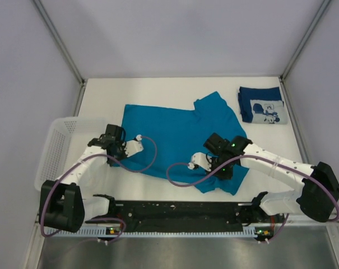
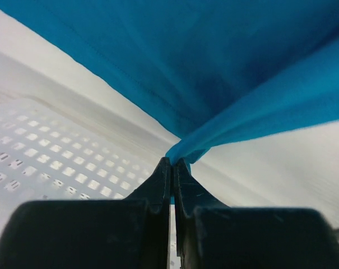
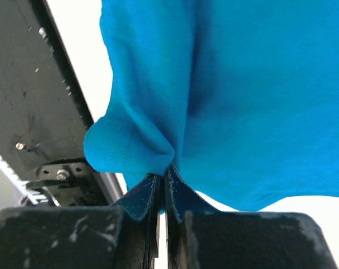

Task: Fold and stack the t-shirts
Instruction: Flatten out the tshirt

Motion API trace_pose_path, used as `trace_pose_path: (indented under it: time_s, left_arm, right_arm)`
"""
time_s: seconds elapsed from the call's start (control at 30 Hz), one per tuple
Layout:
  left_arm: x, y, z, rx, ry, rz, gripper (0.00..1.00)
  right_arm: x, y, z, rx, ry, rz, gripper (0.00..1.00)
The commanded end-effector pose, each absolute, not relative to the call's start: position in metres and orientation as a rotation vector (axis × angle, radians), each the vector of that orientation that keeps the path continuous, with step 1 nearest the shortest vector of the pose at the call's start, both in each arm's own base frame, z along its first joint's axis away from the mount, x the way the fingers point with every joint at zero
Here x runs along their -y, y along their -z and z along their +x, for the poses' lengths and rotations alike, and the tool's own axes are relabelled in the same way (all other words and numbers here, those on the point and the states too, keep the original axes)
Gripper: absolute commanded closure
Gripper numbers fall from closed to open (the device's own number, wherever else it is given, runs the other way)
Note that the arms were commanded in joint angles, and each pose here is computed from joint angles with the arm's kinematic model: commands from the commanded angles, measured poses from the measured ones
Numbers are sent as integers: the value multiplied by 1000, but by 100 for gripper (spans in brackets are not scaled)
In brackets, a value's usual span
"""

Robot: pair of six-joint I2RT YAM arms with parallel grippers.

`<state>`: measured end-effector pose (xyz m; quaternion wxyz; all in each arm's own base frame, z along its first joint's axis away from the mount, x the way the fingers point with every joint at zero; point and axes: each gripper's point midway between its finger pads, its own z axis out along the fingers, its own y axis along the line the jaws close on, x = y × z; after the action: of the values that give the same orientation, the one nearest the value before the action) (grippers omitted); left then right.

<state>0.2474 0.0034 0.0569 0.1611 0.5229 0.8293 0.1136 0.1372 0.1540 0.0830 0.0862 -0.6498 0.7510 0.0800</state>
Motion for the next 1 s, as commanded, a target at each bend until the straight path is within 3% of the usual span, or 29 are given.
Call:
trace_pose_path:
  time_s: [0.0,0.43,0.47,0.5,0.53,0.57,0.63,0.67,0.87,0.97]
  left_arm:
    - [-3,-57,211,-2401,-211,1625,100]
    - [-7,-53,179,-2481,-125,1704,100]
    - [-6,-54,177,-2486,-112,1706,100]
    - [-5,-53,173,-2494,-83,1722,92]
    - [-5,-55,170,-2507,-73,1728,77]
    - [1,-56,164,-2505,-6,1741,63]
    - [4,-66,157,-2511,49,1749,53]
    - [11,-74,158,-2487,88,1741,48]
    - [58,-151,210,-2223,198,1567,40]
    - [73,-181,282,-2140,98,1281,47]
  right_arm:
    - [-134,-78,100,-2328,-338,-2055,99]
    - [-133,-76,67,-2342,-434,-2212,92]
    - [-132,-74,68,-2355,-421,-2207,82]
    - [-131,-73,69,-2363,-404,-2194,63]
    - [-130,-74,70,-2361,-395,-2184,49]
    - [-132,-77,71,-2348,-398,-2168,40]
    - [-142,-93,79,-2279,-404,-2096,33]
    - [-153,-109,91,-2214,-388,-2024,17]
    - [-171,-221,222,-2022,-279,-1234,11]
    - [-144,-240,303,-2103,-207,-795,13]
